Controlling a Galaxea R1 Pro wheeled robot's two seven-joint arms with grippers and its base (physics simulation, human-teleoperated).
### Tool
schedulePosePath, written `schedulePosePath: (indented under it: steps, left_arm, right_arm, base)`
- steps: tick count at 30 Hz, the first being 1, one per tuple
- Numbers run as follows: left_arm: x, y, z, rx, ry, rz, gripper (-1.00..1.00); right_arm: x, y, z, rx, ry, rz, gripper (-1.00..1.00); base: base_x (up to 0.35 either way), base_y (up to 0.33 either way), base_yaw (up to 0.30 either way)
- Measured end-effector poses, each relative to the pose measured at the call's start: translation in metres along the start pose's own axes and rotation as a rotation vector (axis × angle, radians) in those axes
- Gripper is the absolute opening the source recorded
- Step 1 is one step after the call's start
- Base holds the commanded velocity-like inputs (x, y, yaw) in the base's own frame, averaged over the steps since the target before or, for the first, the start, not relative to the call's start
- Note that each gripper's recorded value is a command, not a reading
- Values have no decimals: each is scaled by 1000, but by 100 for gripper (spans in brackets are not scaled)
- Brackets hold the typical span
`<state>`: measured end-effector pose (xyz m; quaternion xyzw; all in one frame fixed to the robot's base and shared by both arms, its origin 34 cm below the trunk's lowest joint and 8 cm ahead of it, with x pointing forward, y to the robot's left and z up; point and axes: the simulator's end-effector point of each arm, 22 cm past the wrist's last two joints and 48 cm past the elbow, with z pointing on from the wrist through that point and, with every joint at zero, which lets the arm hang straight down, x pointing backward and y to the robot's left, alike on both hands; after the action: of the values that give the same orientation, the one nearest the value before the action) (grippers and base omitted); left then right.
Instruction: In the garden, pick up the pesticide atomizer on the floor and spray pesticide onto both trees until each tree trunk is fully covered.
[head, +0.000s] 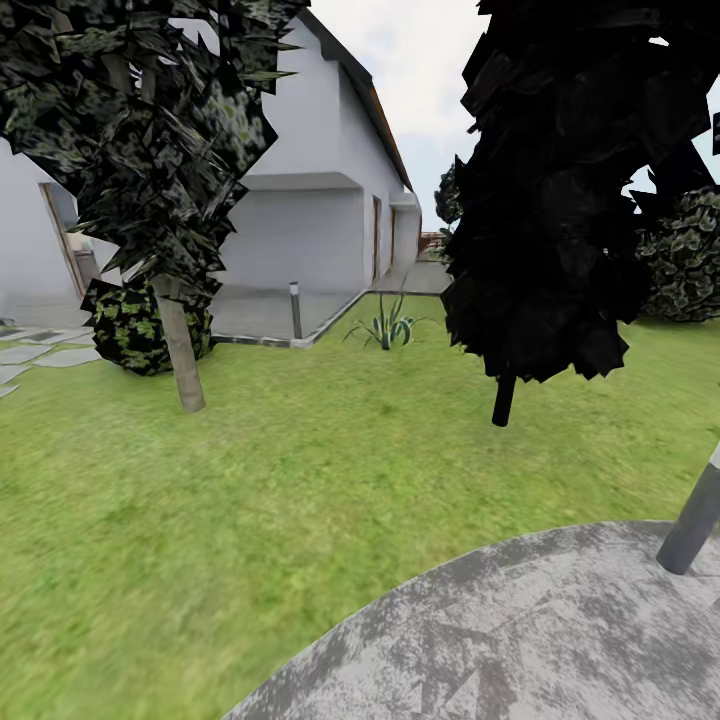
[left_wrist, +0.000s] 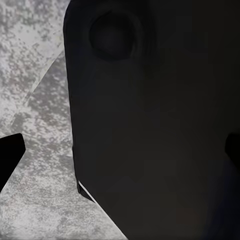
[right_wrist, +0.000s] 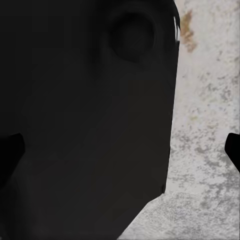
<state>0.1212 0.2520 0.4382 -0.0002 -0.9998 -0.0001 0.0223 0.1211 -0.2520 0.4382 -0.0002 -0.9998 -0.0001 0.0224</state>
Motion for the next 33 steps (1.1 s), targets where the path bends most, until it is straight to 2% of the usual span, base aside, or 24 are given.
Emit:
schedulePosePath:
  steps: [4,13,21,26,31,32,33]
  left_arm:
    - [2,-5,0,9,2,-10,100]
    - [0,-4,0,7,-5,-7,100]
    - [-35,10,-1,-20,-98,-5,100]
    - [-60,30,-4,-47,-162,-14,100]
    - [-102,49,-11,-70,-248,-23,100]
    - [-180,50,-35,-73,-504,-18,100]
    - [-250,50,-62,-74,-643,-17,100]
  right_arm:
    - [-24,16,0,-18,-41,-5,100]
    - [-25,17,0,-20,-41,-5,100]
    - [-50,-7,-2,11,-105,-4,100]
    - [-70,-29,-5,39,-162,-4,100]
    - [-90,-51,-9,68,-219,-2,100]
    - [-140,-73,-26,97,-410,-10,100]
    - [-212,-73,-54,99,-577,-21,100]
  base:
    - [0,0,0]
    - [0,0,0]
    - [0,0,0]
    - [0,0,0]
    - [0,0,0]
    - [0,0,0]
    - [0,0,0]
